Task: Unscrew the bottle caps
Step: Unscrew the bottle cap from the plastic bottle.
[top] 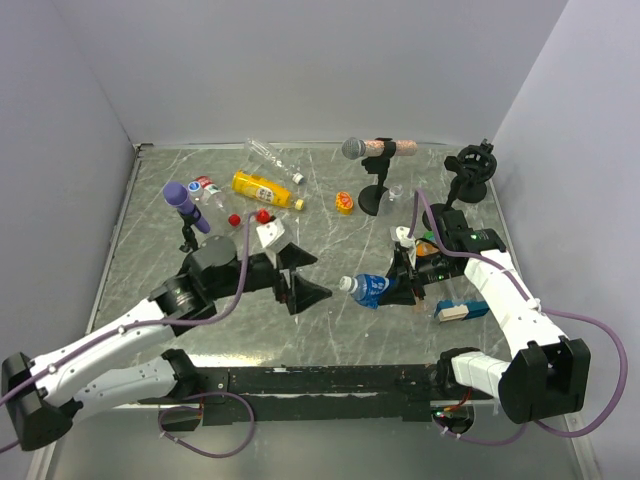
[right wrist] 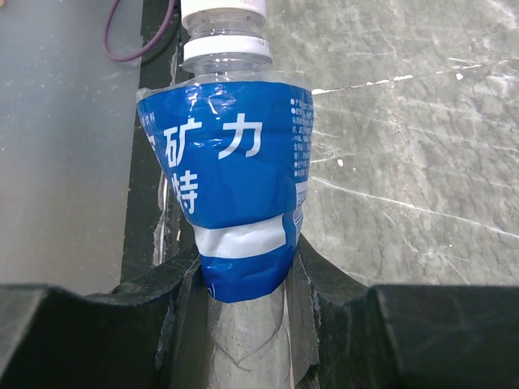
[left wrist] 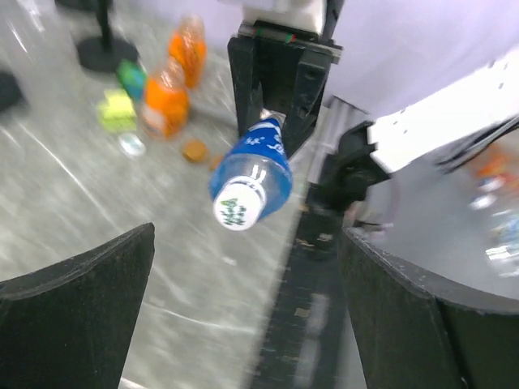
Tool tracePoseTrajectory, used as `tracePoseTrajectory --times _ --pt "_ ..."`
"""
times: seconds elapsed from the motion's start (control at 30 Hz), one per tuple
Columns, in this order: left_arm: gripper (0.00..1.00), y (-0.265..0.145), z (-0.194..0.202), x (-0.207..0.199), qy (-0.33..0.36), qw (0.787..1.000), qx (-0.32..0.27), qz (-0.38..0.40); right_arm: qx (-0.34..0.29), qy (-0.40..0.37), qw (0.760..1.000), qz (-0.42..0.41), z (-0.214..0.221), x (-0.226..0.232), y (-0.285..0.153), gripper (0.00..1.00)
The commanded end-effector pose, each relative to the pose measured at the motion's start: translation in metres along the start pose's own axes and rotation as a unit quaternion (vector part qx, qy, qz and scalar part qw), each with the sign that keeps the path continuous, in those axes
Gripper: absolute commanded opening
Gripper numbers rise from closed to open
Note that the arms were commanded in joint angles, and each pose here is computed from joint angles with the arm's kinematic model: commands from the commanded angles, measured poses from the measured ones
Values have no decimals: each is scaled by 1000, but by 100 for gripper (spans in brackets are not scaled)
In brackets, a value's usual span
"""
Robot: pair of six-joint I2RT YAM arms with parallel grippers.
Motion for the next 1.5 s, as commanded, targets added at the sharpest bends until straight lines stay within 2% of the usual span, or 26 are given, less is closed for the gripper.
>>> tracePoseTrajectory --times 0.0,0.07,0.13,0.33,0.47,0.77,0.87,1.33,1.4,1.47 --pt "97 -9 -13 2 201 976 -77 31 -10 -18 1000 -5 -2 -1 2 16" --pt "97 -9 -7 1 275 956 -70 73 -10 -19 1000 -5 -2 -1 2 16" --pt "97 -7 -2 1 312 943 -58 101 -10 -18 1000 -4 -2 -1 2 16" --pt "99 13 6 7 346 927 -11 146 -10 -18 1000 -4 -2 -2 2 16" --pt "88 30 2 10 350 921 14 168 -9 -16 1000 -4 -2 -2 2 16" --pt "56 53 2 17 327 926 47 182 -10 -19 1000 -4 -2 -1 2 16" --pt "51 54 2 17 324 928 44 181 -10 -20 1000 -4 -3 -1 2 16" --pt "41 59 6 22 312 933 57 171 -10 -21 1000 -4 -3 0 2 16" --pt "33 58 5 22 308 934 57 170 -10 -20 1000 -5 -3 0 2 16" --pt "18 58 5 20 301 936 57 173 -10 -20 1000 -4 -3 -1 2 16"
Point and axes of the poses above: each gripper's point midway between its finger pads, its own y axis out along the fingers, its own x axis along the line the jaws close on, z = x × y, the point moved 8 cm from there along -y, back along the fingers, and after that the axes turned 1 degree about -y, right-handed, at the moved point
